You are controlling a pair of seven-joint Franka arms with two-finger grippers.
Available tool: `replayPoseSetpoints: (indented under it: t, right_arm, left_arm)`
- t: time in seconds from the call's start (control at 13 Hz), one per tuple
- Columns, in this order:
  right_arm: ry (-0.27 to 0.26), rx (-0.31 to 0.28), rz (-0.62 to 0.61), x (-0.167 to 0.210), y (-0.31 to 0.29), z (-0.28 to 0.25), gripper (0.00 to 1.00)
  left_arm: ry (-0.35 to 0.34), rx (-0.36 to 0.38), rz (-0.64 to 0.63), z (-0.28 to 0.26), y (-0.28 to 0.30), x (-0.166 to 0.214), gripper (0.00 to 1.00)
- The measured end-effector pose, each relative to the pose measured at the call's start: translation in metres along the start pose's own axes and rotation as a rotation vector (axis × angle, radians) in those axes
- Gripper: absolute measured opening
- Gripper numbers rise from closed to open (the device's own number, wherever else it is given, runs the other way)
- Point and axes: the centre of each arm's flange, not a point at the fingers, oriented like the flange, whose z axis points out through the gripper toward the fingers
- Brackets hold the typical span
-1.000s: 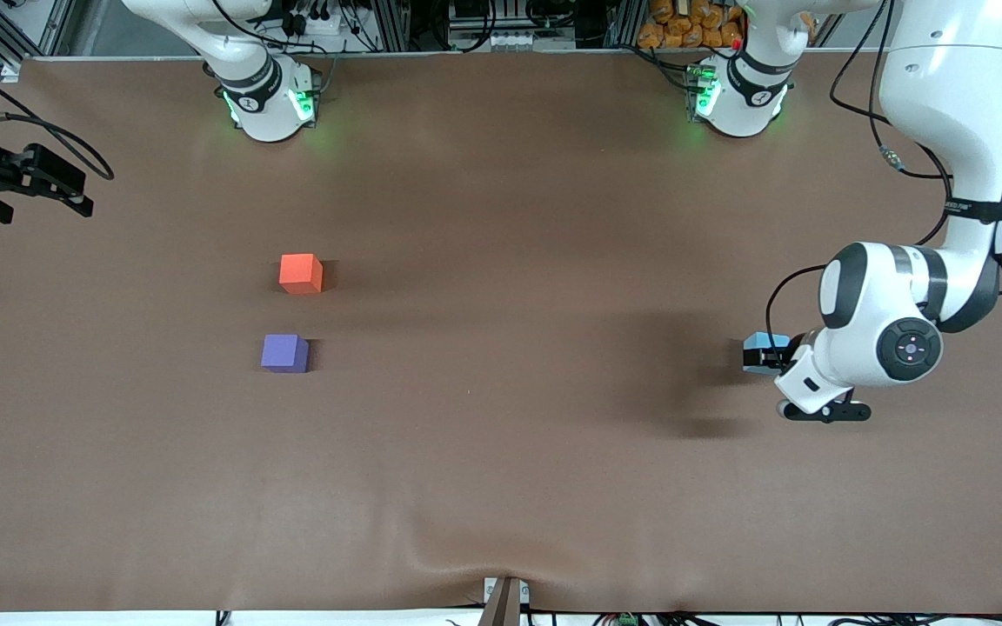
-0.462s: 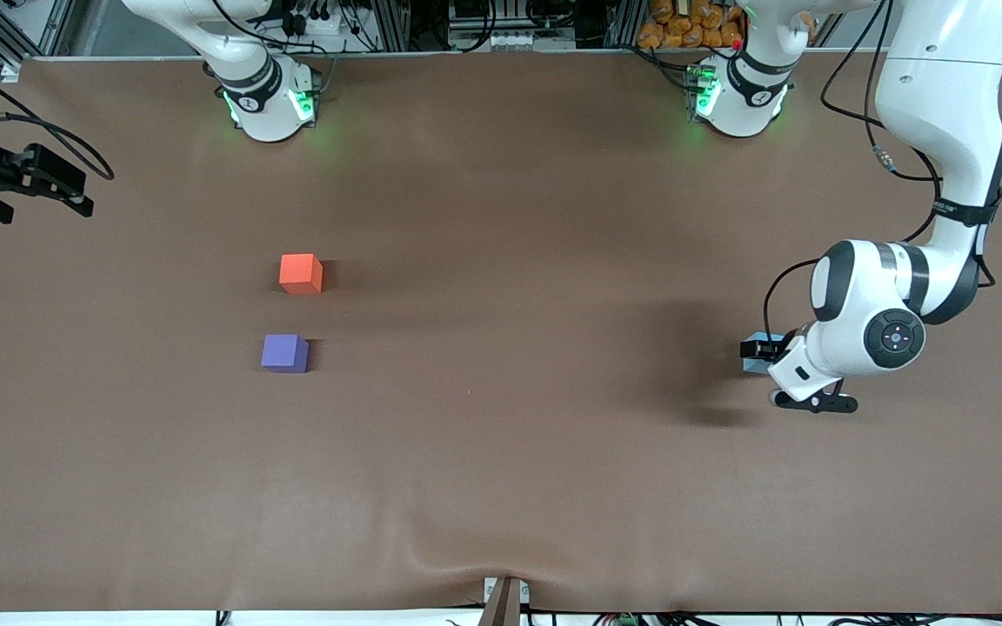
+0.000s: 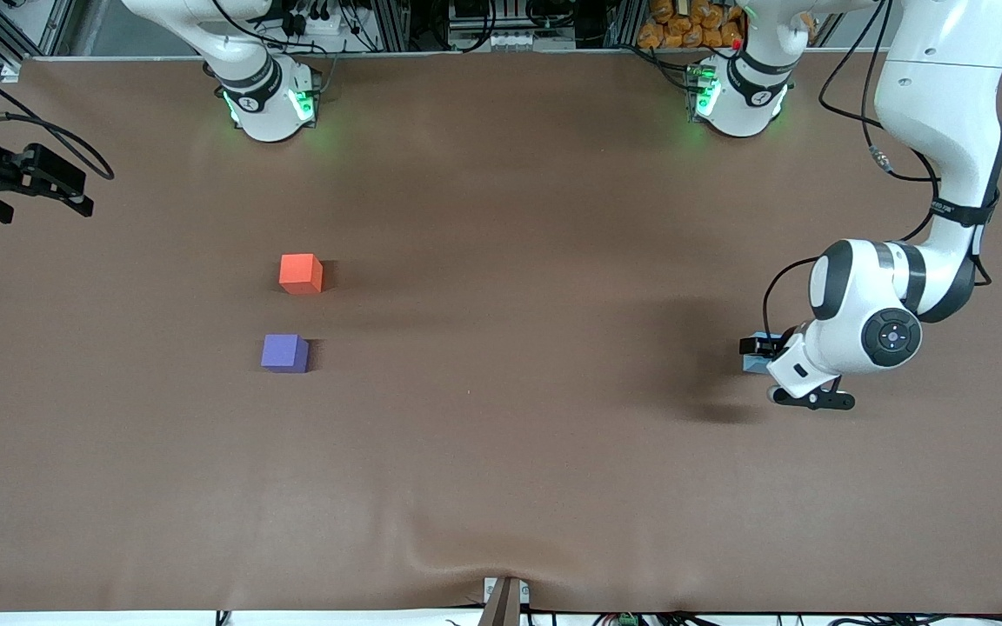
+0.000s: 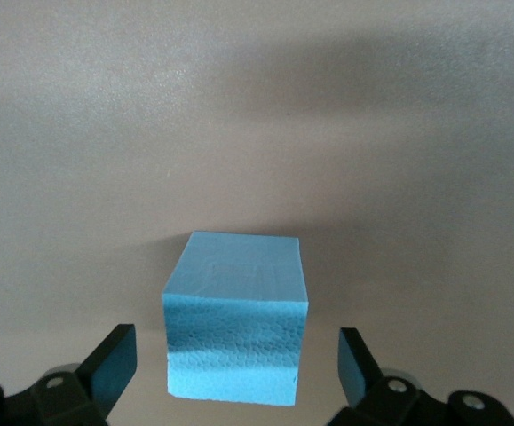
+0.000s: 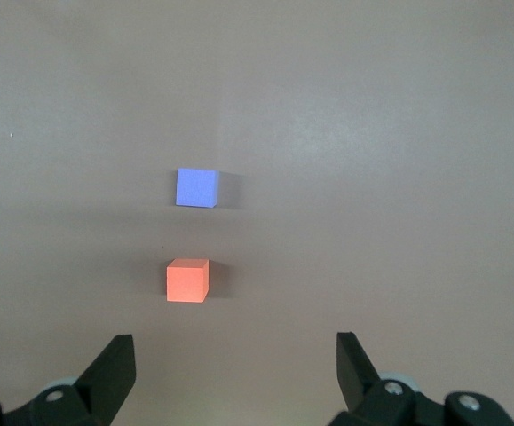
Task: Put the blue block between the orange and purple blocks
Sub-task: 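Close the left gripper around the light blue block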
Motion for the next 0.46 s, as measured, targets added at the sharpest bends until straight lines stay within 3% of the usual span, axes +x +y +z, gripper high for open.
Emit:
replayPoseSetpoints:
  t: [0.46]
  right_arm:
    - [0.001,0.0,0.0,0.0,0.0,0.0,1.0]
  left_arm:
    - [-0.01,-0.003,-0.001,0.016,0.0,0.001,1.0]
